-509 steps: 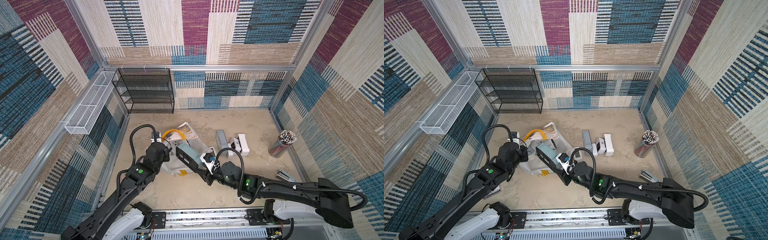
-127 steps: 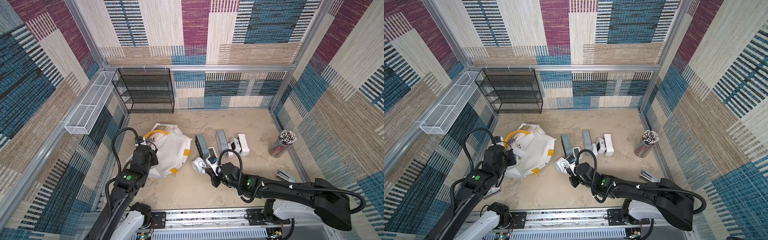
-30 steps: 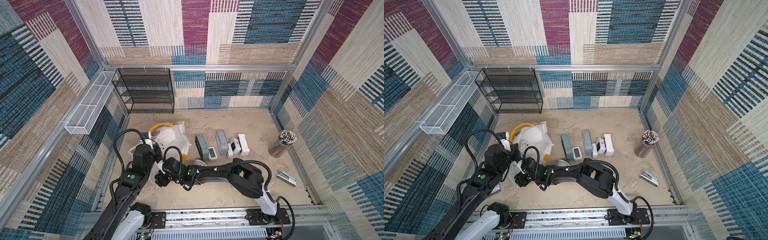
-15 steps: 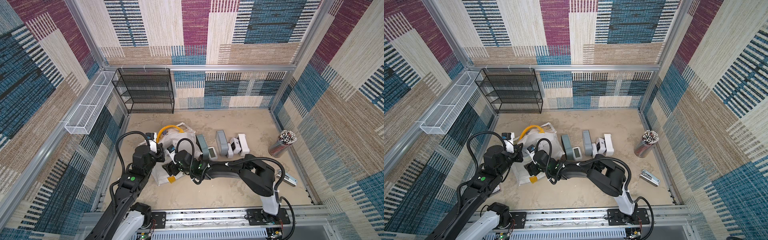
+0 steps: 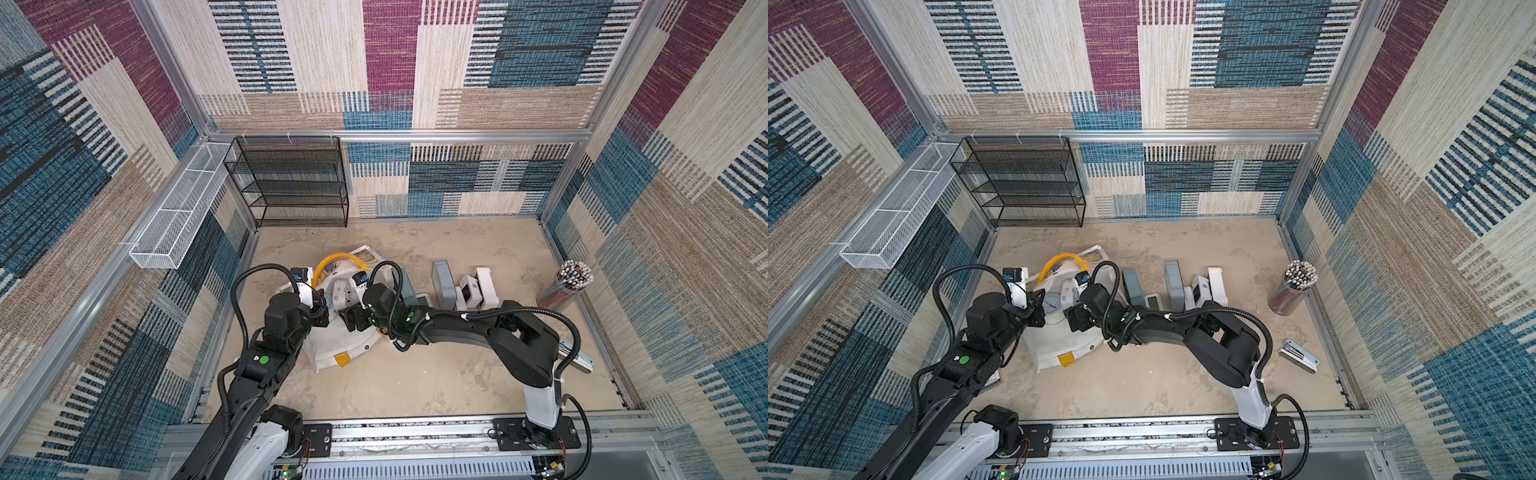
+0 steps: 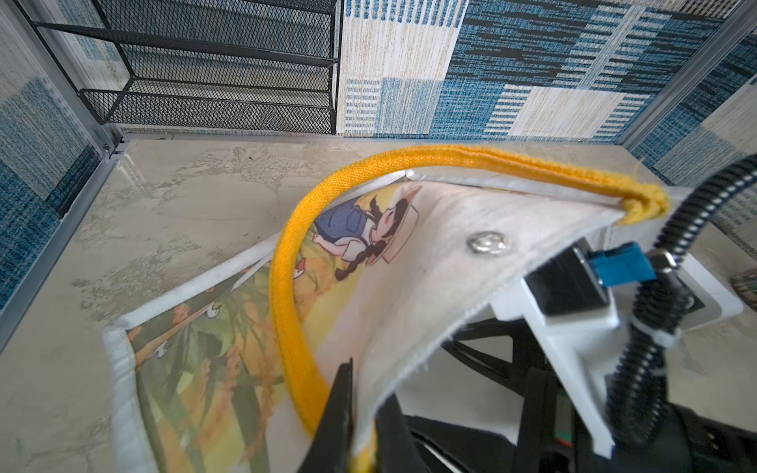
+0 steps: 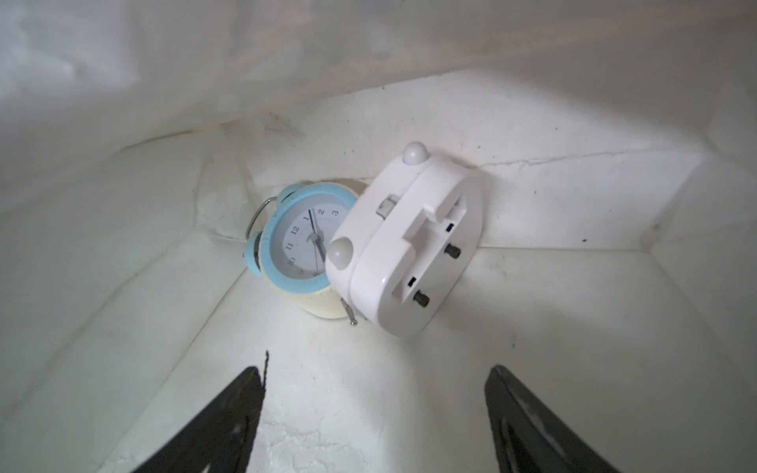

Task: Take the alarm clock out of the canvas bag
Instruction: Adjust the canvas bag at the center of the board, then pick up the alarm from the canvas bag.

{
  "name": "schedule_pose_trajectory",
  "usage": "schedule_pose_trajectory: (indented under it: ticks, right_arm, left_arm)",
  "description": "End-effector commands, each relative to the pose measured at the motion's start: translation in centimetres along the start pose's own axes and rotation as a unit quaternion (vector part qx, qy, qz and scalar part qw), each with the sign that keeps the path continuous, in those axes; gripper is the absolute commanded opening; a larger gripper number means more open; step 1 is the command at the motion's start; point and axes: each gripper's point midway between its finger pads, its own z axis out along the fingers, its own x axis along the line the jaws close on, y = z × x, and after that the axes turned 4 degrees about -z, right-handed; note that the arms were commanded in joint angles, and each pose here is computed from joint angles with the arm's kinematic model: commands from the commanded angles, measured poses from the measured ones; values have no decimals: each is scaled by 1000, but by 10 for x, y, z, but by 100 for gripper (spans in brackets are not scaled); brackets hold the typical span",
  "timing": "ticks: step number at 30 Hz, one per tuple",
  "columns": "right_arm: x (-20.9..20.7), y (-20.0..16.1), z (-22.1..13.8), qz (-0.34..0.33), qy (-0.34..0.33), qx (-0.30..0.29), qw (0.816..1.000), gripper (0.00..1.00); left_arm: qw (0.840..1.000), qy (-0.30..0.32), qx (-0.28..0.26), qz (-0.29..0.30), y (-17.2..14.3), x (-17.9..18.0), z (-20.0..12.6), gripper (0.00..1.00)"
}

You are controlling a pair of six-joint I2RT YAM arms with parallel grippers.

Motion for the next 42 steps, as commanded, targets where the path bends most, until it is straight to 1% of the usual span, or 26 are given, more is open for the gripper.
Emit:
schedule_pose_trajectory:
  ticks: [1, 7, 11, 20, 27, 33, 38, 42]
  right_arm:
    - [1, 0, 7, 16, 3, 9, 1000, 88]
    - [6, 8, 18, 37, 6, 6, 999, 88]
    - [5, 12, 30, 51, -7, 10, 999, 89]
    - [-3, 3, 47, 60, -27, 15, 998, 89]
    - [-1, 6, 47, 55, -15, -7, 998, 89]
    - [-1, 14, 35, 47, -5, -37, 998, 89]
    - [1, 15, 35, 41, -2, -39, 998, 88]
    - [2, 17, 36, 38, -1, -42, 998, 87]
  left_arm:
    - [1000, 2, -8, 3, 4, 0, -1, 0]
    - [1000, 1, -8, -1, 4, 0, -1, 0]
    - [1000, 0, -7, -4, 3, 0, -1, 0]
    - [1000, -6, -6, -16, 3, -3, 0, 0]
    - [999, -10, -6, -40, 4, -4, -1, 0]
    - [998, -3, 1, -61, 5, -2, 0, 0]
    - [997, 0, 16, -78, 6, -4, 5, 0]
    - [996, -8, 17, -85, 9, -8, 6, 0]
